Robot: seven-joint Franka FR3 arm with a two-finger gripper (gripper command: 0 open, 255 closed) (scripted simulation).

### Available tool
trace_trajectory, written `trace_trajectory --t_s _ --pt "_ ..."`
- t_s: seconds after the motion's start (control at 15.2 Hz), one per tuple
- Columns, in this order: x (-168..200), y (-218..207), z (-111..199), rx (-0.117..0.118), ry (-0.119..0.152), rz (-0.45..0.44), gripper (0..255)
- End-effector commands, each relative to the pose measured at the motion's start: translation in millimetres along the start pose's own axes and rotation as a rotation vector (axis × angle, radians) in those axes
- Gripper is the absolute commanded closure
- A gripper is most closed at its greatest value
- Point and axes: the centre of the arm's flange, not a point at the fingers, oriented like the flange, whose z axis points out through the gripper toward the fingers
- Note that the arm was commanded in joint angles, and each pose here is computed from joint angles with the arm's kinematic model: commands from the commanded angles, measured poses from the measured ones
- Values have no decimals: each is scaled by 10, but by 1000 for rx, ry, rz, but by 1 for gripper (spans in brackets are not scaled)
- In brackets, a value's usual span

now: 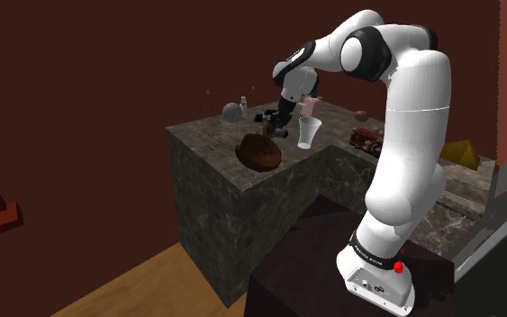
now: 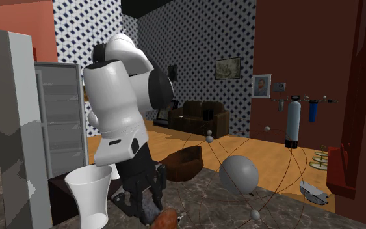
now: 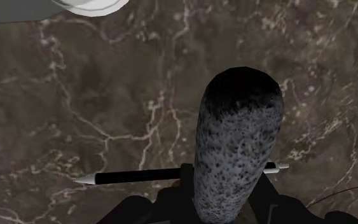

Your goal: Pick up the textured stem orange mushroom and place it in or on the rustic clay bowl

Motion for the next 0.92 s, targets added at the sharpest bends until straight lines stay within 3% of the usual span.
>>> trace_trajectory --t_s 0.0,0.86 --pt "-2 -22 -105 0 0 0 255" --pt "89 -168 -770 0 0 0 255"
